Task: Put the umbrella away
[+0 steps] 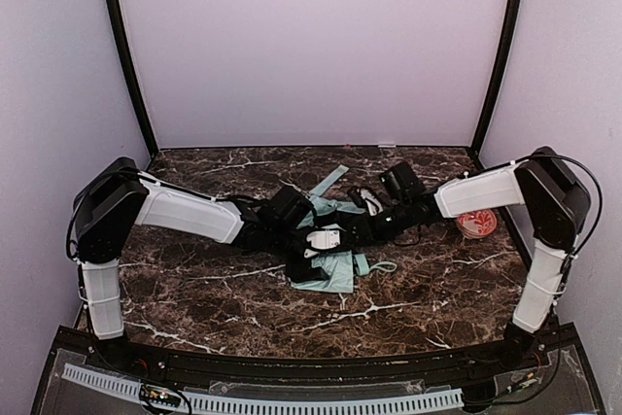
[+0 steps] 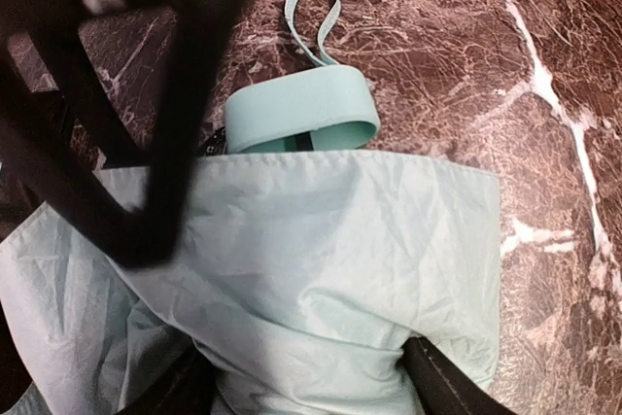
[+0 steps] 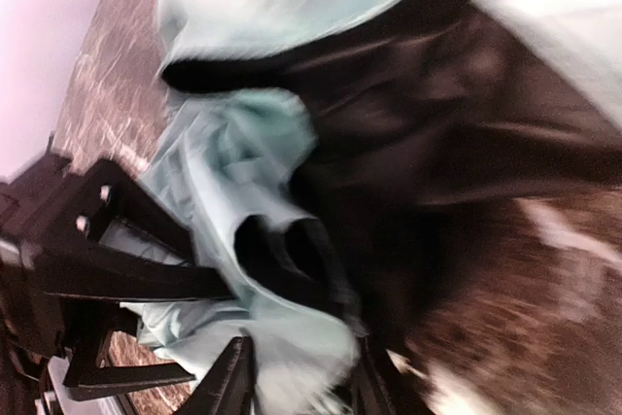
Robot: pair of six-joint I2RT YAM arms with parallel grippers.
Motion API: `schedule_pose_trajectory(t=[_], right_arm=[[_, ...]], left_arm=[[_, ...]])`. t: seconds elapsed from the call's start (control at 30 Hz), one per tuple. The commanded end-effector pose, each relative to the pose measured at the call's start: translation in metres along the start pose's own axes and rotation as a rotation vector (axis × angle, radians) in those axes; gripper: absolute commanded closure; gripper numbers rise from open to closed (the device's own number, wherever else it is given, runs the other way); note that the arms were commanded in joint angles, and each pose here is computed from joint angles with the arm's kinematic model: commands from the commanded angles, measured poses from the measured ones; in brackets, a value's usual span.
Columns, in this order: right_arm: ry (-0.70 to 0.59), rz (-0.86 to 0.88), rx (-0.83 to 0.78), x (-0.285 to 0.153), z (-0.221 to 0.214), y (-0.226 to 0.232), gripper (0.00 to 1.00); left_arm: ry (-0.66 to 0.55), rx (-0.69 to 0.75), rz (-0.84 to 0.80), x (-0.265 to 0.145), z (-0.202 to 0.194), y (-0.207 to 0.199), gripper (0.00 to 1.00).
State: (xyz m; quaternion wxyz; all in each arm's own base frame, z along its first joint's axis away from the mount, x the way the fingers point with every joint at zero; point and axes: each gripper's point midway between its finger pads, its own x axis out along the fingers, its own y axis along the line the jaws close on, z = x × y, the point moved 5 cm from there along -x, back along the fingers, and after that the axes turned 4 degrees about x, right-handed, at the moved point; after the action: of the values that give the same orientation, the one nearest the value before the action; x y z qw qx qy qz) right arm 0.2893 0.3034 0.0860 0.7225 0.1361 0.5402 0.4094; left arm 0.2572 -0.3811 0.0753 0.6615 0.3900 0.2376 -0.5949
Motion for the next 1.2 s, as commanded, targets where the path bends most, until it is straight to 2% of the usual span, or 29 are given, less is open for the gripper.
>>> schedule_pose_trajectory(t=[0.0, 0.17, 0.23, 0.3, 0.43, 0.5, 0.53, 0.6, 0.63, 0.67, 0.77, 0.93, 1.17], right_arm=[[-0.119, -0.125, -0.046, -0.051, 0.039, -0.009, 0.59], [-0.164, -0.085, -0.128, -0.051, 0.080, 0.008, 0.49], [-0.170, -0.033, -0.156, -0.039, 0.091, 0.017, 0.37], [-0.172, -0.008, -0.176, -0.024, 0.101, 0.024, 0.29], [-0.119, -0.002, -0.208, 0.017, 0.107, 0.027, 0.27], [-0.074, 0.020, -0.201, 0.028, 0.104, 0.028, 0.34], [-0.065, 0.043, -0.200, 0.031, 0.102, 0.030, 0.47], [-0.056, 0.083, -0.204, 0.028, 0.096, 0.035, 0.82], [-0.062, 0.086, -0.208, 0.022, 0.093, 0.038, 0.95], [-0.078, 0.069, -0.213, 0.014, 0.091, 0.039, 1.00], [-0.131, 0.009, -0.169, -0.027, 0.064, 0.031, 1.00], [-0.102, -0.021, -0.053, -0.033, 0.004, 0.005, 1.00], [-0.081, -0.071, 0.043, -0.020, -0.022, -0.029, 1.00]], left_arm=[[0.215, -0.057, -0.157, 0.012, -0.057, -0.036, 0.34], [0.193, -0.058, -0.170, 0.013, -0.055, -0.038, 0.36], [0.197, -0.064, -0.174, 0.013, -0.055, -0.039, 0.36], [0.200, -0.067, -0.176, 0.013, -0.056, -0.039, 0.36], [0.200, -0.071, -0.168, 0.013, -0.056, -0.038, 0.36], [0.201, -0.075, -0.166, 0.012, -0.055, -0.038, 0.37], [0.200, -0.075, -0.167, 0.011, -0.055, -0.039, 0.36], [0.195, -0.072, -0.167, 0.011, -0.057, -0.040, 0.37], [0.191, -0.068, -0.167, 0.012, -0.057, -0.041, 0.37], [0.186, -0.068, -0.168, 0.012, -0.057, -0.041, 0.37], [0.173, -0.076, -0.181, 0.012, -0.057, -0.044, 0.37], [0.164, -0.080, -0.201, 0.012, -0.058, -0.047, 0.37], [0.135, -0.077, -0.230, 0.008, -0.053, -0.050, 0.38]])
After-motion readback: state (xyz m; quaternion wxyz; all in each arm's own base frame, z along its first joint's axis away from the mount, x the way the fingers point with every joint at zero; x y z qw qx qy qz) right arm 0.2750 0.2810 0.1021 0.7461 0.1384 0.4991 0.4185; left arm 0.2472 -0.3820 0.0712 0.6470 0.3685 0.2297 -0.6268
